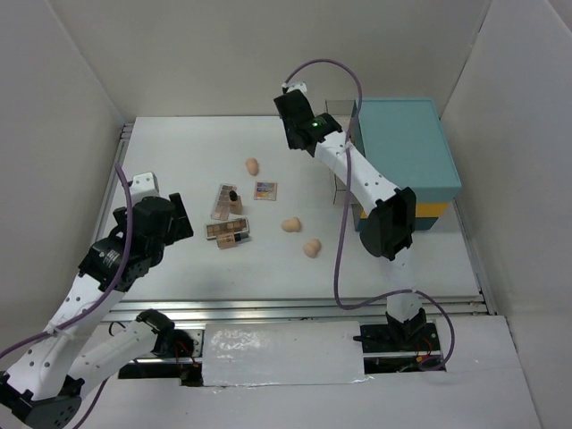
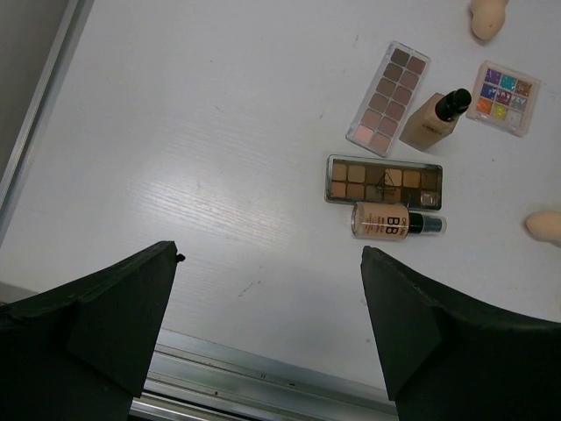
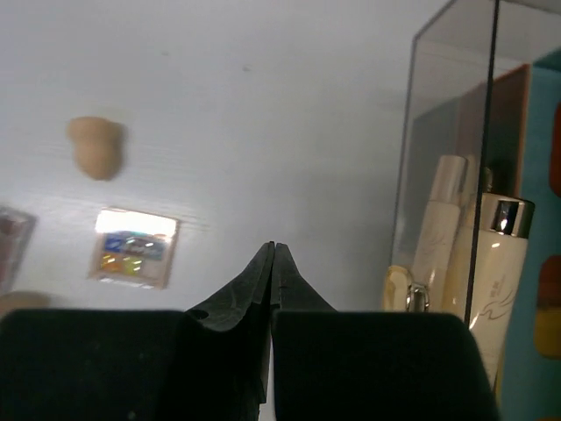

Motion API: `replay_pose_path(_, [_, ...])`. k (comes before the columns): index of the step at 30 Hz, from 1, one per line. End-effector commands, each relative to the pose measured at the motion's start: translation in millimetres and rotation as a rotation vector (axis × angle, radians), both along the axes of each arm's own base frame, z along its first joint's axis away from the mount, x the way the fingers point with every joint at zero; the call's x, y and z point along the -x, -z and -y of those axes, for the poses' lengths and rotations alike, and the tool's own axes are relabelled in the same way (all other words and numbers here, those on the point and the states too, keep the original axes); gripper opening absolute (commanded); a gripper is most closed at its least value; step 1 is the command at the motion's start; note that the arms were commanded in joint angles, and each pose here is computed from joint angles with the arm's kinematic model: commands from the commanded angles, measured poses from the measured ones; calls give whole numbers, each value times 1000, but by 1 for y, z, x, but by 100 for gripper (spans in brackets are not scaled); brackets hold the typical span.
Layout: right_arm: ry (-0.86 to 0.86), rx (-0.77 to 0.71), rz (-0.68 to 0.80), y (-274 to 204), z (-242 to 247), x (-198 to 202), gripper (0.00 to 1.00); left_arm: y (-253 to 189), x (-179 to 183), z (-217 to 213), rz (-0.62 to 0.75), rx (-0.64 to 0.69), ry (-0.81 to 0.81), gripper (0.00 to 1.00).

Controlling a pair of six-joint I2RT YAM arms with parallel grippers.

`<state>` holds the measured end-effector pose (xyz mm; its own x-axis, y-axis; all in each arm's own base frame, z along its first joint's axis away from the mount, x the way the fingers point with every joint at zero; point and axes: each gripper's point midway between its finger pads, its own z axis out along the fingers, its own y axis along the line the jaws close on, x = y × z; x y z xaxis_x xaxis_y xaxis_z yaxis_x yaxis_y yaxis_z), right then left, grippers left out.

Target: Organize the makeup

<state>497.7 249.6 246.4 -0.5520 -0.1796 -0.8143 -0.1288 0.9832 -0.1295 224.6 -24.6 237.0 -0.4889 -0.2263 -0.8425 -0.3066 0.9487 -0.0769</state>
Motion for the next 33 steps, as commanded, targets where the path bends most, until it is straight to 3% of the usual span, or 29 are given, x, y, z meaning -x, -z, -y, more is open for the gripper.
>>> replay_pose_path(1, [207, 145, 39, -2, 50, -11, 0, -9, -3, -1, 37, 3, 1, 100])
replay_pose_path(21, [464, 276, 28, 0, 169, -18, 0, -10, -3, 0, 43, 4, 7, 99])
replay_pose_path(29, [493, 343, 48, -15, 189, -14, 0, -8, -4, 0, 28, -2, 7, 99])
replay_pose_path(33, [451, 306, 44, -16, 181, -11, 0, -9, -4, 1, 35, 5, 10, 99])
